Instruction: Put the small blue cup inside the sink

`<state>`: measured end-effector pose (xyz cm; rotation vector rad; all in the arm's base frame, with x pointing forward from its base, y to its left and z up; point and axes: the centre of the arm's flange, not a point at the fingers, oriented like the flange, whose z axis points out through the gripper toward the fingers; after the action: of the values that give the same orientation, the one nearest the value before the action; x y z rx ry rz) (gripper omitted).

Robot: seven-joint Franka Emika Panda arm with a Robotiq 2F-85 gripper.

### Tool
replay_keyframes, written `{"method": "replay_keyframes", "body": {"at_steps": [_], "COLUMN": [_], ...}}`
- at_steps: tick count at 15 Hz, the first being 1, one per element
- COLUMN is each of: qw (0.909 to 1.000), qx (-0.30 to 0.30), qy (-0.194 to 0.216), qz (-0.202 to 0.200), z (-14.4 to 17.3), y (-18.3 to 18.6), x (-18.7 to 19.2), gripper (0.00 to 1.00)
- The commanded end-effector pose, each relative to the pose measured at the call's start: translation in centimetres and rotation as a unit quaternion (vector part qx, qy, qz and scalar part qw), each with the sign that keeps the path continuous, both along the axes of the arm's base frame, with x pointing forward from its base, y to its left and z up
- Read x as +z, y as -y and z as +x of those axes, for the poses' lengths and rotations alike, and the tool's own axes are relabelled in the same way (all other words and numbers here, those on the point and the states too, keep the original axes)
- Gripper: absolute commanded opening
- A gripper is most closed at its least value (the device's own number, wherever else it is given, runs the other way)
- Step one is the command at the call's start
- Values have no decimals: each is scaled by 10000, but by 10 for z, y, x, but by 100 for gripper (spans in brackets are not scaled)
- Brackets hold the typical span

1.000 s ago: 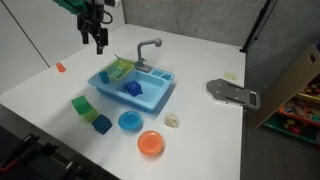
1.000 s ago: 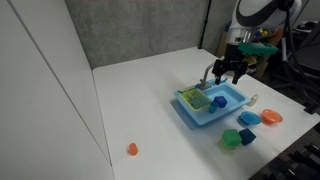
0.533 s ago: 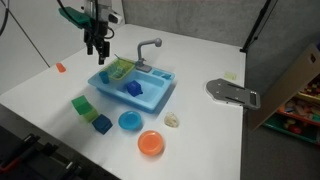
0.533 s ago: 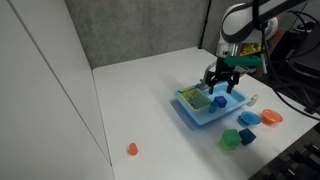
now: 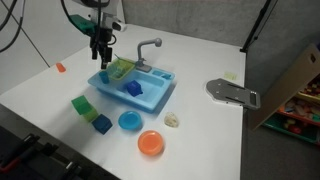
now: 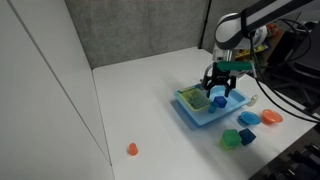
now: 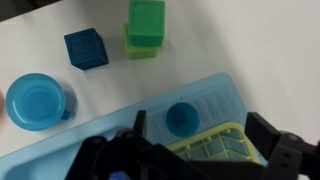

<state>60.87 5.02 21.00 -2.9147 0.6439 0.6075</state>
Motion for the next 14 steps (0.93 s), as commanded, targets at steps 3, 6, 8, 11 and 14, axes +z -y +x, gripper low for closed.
{"method": "replay_keyframes", "body": {"at_steps": [3,6,8,11,14], "qw": [9994,9974,9960,9944,9947], "qx": [-247,-309,-294,-257,-182], "qy": [197,590,790,962,949], "qz": [-140,-260,-298,-348,-358], "z": [8,7,6,1,-13], "y": [-6,-12,-18,-26,-29], "x": [-10,-15,-20,-26,-27], "gripper": [100,100,100,100,100]}}
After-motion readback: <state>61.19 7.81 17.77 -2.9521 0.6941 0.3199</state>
